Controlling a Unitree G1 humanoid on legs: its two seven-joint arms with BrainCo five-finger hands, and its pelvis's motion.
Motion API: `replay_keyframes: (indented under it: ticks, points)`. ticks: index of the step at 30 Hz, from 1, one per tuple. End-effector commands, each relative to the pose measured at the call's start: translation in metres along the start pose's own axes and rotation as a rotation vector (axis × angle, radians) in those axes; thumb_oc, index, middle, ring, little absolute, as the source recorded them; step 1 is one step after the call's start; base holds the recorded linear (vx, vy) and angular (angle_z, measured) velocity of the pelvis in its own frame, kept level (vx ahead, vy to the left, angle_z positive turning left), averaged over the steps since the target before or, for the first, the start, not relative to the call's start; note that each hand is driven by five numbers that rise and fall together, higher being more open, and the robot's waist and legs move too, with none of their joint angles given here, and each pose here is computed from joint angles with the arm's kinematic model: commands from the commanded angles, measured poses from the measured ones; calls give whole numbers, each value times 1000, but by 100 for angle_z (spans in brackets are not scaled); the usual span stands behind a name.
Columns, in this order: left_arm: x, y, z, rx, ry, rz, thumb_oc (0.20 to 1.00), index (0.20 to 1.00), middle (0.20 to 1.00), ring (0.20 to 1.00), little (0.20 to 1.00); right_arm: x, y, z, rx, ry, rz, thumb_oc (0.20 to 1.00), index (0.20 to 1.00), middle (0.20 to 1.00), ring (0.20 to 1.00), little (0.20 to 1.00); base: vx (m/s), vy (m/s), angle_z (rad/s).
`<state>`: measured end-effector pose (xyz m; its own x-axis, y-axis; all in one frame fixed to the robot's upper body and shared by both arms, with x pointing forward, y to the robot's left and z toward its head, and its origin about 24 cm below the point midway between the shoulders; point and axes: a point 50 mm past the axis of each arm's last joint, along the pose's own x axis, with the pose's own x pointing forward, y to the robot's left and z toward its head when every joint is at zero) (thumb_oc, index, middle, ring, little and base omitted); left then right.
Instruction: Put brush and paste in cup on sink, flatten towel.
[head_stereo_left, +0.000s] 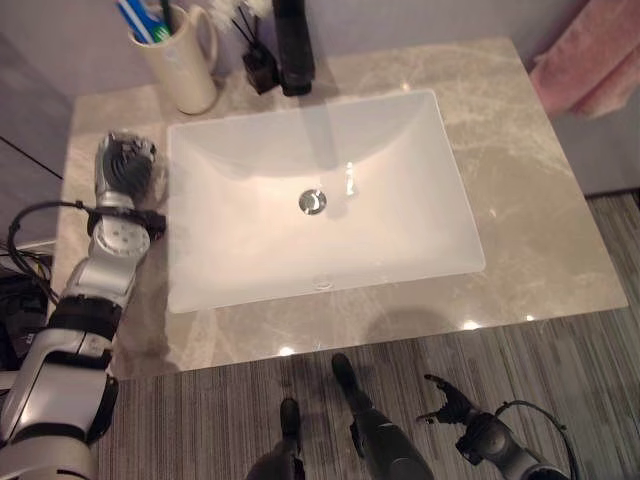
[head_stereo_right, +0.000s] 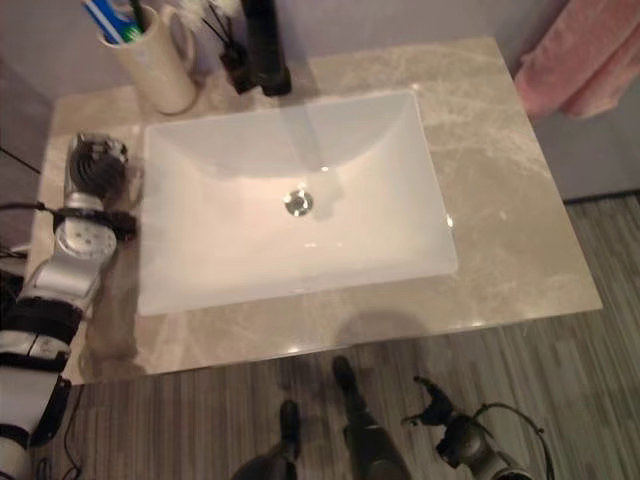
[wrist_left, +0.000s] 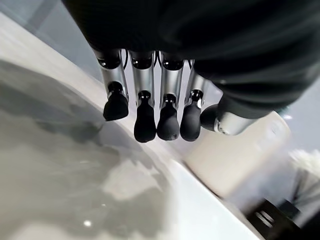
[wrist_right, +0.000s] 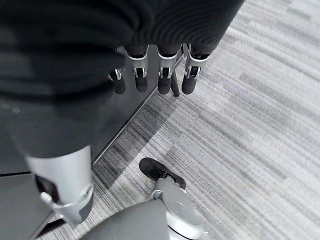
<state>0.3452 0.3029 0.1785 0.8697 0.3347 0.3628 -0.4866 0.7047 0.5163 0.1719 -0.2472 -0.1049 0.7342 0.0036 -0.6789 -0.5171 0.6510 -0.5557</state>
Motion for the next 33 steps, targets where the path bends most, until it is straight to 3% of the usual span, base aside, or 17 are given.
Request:
replay_keyframes:
  ticks: [1, 11, 13, 16, 23, 26, 33]
  points:
    - [-6, 16, 19, -178, -137, 24, 200, 200, 200, 200, 200, -9, 2, -13, 14, 20, 23, 1000, 1000, 1000, 1000, 1000, 10, 173, -5]
    - [-82, 17, 23, -442, -289, -95, 200, 200, 200, 200, 200, -12, -6, -8, 138, -18, -62, 1000, 1000, 1000, 1000, 1000, 2, 137, -2]
    - [-102, 20, 39, -519, -385, -152, 200, 200, 200, 200, 200, -19, -15, -20, 406, 10, -207, 1000, 1000, 1000, 1000, 1000, -41, 144, -29]
    - [-116, 16, 43, -655, -408, -165, 200, 200, 200, 200, 200, -26, -16, -20, 548, -21, -287, 1000, 1000, 1000, 1000, 1000, -121, 129, -28]
    - [-131, 1, 38, -745, -364, -233, 200, 200, 200, 200, 200, -28, -27, -11, 713, -90, -397, 1000, 1000, 1000, 1000, 1000, -144, 35, -40]
    - [-139, -22, 26, -888, -258, -336, 200, 200, 200, 200, 200, -30, -37, -5, 723, -138, -450, 1000, 1000, 1000, 1000, 1000, -214, 8, -62]
    - [-172, -56, 2, -1004, -56, -471, 200, 200, 200, 200, 200, -30, -45, 21, 851, -269, -508, 1000, 1000, 1000, 1000, 1000, -83, -48, -95]
